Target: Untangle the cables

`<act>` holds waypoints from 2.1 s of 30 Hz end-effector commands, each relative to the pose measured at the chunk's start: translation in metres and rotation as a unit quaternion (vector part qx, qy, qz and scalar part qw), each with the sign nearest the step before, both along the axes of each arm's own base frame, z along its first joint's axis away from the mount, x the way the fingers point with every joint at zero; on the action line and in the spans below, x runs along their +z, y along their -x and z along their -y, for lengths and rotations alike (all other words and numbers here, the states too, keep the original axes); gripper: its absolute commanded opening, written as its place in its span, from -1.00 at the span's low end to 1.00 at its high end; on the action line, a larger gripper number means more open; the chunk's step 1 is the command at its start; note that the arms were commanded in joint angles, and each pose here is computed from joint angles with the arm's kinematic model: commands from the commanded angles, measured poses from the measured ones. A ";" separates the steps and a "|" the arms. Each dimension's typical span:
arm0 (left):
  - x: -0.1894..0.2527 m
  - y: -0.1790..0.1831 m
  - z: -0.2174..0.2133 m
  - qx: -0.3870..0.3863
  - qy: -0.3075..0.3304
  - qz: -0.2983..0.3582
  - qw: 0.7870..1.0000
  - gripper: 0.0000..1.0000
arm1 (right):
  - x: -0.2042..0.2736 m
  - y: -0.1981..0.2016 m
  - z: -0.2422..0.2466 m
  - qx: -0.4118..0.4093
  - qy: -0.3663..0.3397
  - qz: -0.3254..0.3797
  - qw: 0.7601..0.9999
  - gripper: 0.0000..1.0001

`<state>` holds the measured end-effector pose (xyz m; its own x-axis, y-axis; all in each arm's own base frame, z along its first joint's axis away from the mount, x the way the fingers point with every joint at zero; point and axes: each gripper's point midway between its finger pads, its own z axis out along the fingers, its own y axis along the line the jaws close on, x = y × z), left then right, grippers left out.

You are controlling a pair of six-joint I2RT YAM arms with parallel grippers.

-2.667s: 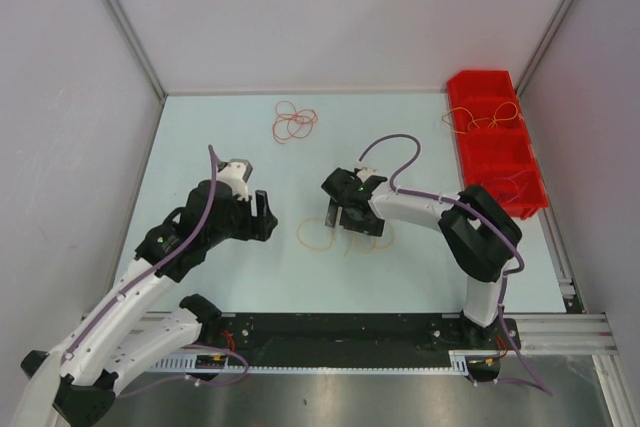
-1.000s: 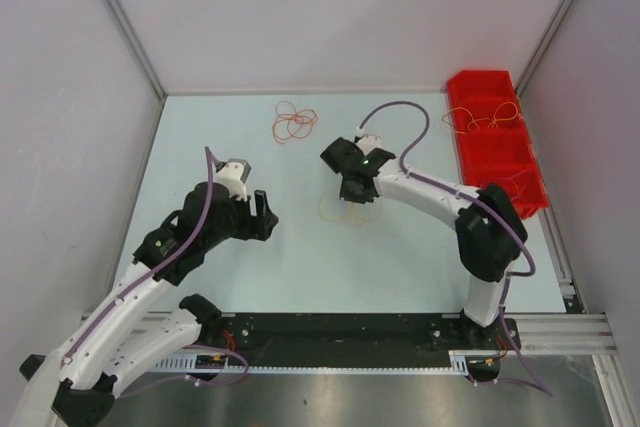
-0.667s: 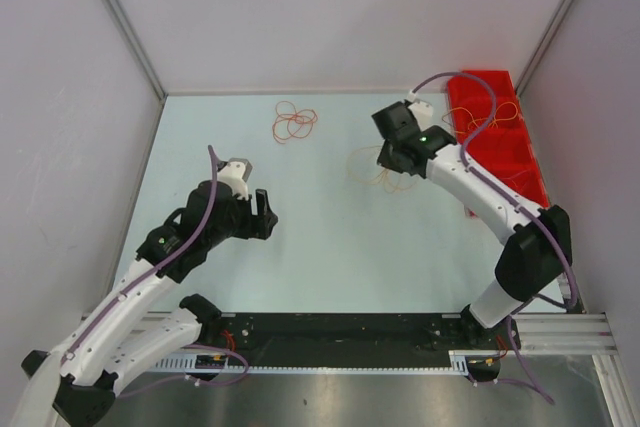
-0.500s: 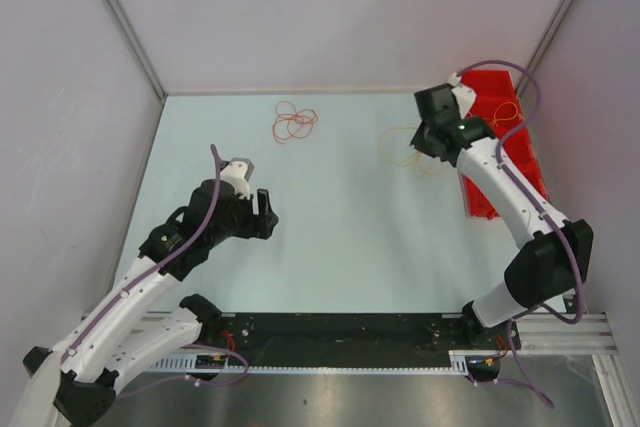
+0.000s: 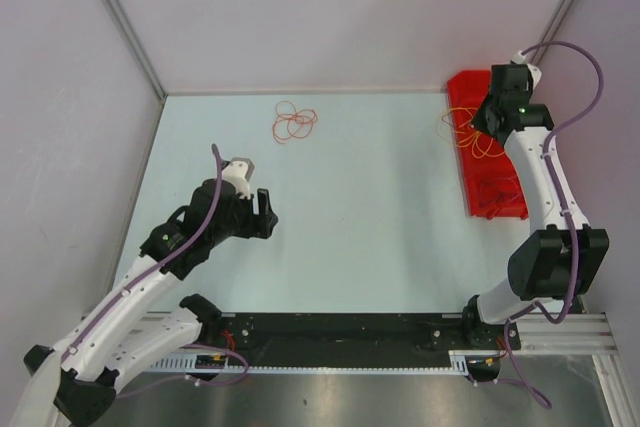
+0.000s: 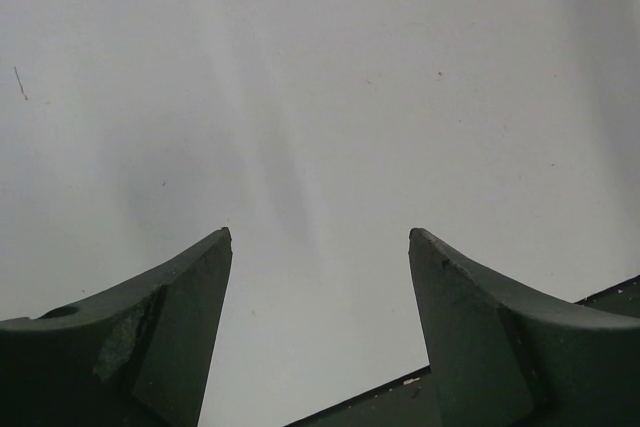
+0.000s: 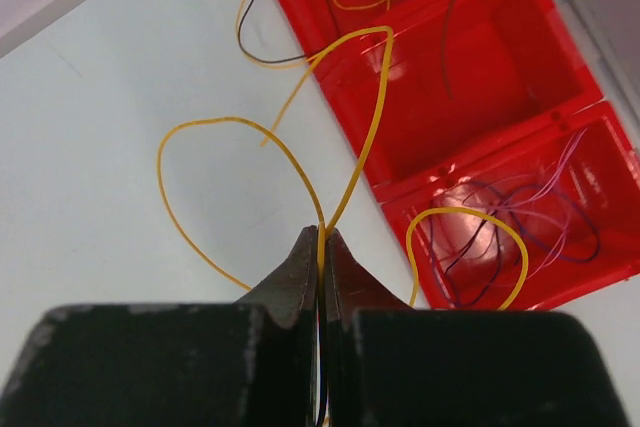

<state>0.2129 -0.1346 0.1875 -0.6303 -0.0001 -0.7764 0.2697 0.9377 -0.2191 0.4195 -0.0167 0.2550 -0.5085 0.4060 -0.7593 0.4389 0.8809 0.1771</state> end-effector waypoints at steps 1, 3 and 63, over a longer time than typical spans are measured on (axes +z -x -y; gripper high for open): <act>-0.001 -0.005 -0.002 0.007 -0.009 0.003 1.000 0.54 | 0.020 -0.015 0.029 0.031 0.060 0.033 0.997 -1.00; -0.002 -0.005 -0.002 0.008 -0.011 0.000 1.000 0.54 | 0.022 -0.018 0.043 0.014 0.084 0.035 0.996 -1.00; -0.020 -0.010 -0.007 0.026 -0.039 -0.026 0.999 0.53 | -0.137 -0.213 0.126 0.136 0.045 0.074 0.987 -1.00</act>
<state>0.2215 -0.1311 0.1663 -0.6775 0.0331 -0.7348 0.2256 0.9602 -0.1648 0.6249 -0.1589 0.1076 -0.4973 0.1851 -0.8476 0.2076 0.9740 0.0909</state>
